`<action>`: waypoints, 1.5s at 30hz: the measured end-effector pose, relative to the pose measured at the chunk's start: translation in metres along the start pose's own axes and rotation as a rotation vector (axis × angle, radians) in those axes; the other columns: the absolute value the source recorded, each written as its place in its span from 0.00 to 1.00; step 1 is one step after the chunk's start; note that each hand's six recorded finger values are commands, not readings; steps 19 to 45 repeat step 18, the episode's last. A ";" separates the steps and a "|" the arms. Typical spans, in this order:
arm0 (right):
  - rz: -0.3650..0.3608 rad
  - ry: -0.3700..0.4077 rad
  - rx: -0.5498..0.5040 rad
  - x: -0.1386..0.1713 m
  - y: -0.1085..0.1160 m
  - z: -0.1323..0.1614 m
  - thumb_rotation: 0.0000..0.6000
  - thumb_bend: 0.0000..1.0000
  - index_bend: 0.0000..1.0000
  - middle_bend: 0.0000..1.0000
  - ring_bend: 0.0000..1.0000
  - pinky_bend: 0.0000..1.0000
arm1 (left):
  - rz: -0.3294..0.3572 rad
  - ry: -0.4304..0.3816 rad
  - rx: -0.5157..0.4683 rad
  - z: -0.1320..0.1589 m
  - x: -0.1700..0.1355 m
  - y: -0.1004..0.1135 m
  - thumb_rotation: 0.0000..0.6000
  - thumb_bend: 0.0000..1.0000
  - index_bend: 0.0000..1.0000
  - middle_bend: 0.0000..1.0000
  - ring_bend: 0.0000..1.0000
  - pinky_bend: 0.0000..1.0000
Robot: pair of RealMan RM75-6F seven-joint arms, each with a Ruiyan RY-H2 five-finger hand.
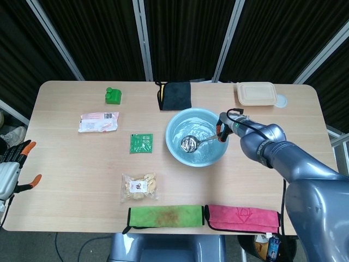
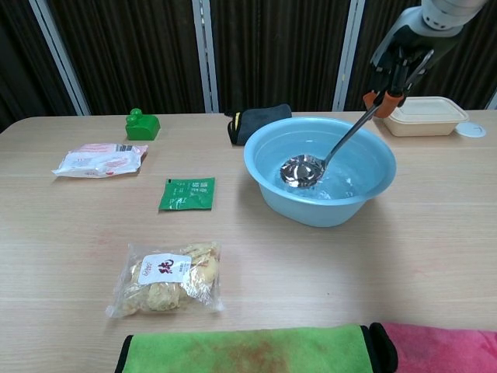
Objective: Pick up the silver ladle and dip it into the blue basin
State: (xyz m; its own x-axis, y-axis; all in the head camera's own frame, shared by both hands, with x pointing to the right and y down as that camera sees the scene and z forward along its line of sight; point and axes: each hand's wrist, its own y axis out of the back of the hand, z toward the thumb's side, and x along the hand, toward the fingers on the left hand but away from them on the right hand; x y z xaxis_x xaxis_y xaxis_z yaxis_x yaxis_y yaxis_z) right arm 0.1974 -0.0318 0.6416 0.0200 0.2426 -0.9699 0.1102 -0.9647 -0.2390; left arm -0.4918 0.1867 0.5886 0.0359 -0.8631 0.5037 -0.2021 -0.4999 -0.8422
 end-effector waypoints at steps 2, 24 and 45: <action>-0.005 -0.002 -0.006 0.004 0.003 0.002 1.00 0.54 0.75 0.12 0.00 0.00 | 0.004 0.003 -0.001 -0.001 0.000 0.001 1.00 0.31 0.00 0.00 0.00 0.00; -0.028 -0.054 -0.022 0.020 0.017 -0.006 1.00 0.54 0.75 0.12 0.00 0.00 | 0.011 0.009 0.005 0.000 -0.001 0.001 1.00 0.31 0.00 0.00 0.00 0.00; -0.028 -0.054 -0.022 0.020 0.017 -0.006 1.00 0.54 0.75 0.12 0.00 0.00 | 0.011 0.009 0.005 0.000 -0.001 0.001 1.00 0.31 0.00 0.00 0.00 0.00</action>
